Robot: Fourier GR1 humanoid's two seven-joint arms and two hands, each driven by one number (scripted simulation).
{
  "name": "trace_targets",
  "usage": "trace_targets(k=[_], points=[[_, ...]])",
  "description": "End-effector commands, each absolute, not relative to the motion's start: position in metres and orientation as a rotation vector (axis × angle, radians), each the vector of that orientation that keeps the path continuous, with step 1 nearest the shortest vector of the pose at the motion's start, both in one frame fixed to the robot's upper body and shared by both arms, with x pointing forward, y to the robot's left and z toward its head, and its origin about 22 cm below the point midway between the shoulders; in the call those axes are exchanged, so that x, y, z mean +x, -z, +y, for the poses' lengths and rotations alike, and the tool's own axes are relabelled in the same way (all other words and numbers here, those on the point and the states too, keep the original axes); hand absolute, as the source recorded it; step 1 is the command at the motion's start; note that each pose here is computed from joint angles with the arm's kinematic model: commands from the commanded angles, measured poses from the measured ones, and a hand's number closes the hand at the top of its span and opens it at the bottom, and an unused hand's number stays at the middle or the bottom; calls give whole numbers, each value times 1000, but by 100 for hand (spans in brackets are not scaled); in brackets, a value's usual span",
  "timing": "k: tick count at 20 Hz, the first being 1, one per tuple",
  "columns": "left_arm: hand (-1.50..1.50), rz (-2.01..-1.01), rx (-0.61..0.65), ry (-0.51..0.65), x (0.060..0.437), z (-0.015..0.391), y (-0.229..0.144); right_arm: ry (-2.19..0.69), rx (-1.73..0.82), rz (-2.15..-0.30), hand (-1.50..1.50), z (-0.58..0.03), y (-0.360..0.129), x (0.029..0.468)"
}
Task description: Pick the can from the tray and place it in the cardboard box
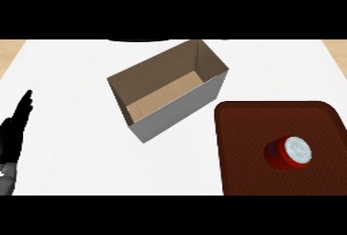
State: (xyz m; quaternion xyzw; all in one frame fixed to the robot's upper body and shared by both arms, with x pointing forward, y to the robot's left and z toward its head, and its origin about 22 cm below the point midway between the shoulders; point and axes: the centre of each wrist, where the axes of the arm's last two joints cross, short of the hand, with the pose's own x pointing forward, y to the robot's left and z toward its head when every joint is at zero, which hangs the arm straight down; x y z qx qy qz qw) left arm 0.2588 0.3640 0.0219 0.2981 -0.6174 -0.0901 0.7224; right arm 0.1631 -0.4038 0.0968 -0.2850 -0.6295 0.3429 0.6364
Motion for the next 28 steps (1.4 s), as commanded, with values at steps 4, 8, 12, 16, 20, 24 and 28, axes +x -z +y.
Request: trace_targets(k=[4,8,12,16,20,24,28], points=[[0,-1366,655,241,266,354,-17,-1046,-665,-1107,-150,-383,-136,189],[0,-1371,658,229,264,353,-15,-1045,-592,-1076,-150,-364,-139,213],[0,-1377,653,217,265,349,-14,-1061,-602,-1015,-150,-356,-132,226],[0,-1372,641,224,270,368,-27,-1076,-614,-989,-150,-344,-123,230],[0,-1359,648,236,264,364,-7,-1097,-598,-994,-150,-331,-124,229],[0,-1351,665,224,256,356,-26,-1088,-596,-983,-150,-339,-126,236],[0,-1350,627,212,271,363,-10,-1095,-558,-1050,-150,-317,-113,239]])
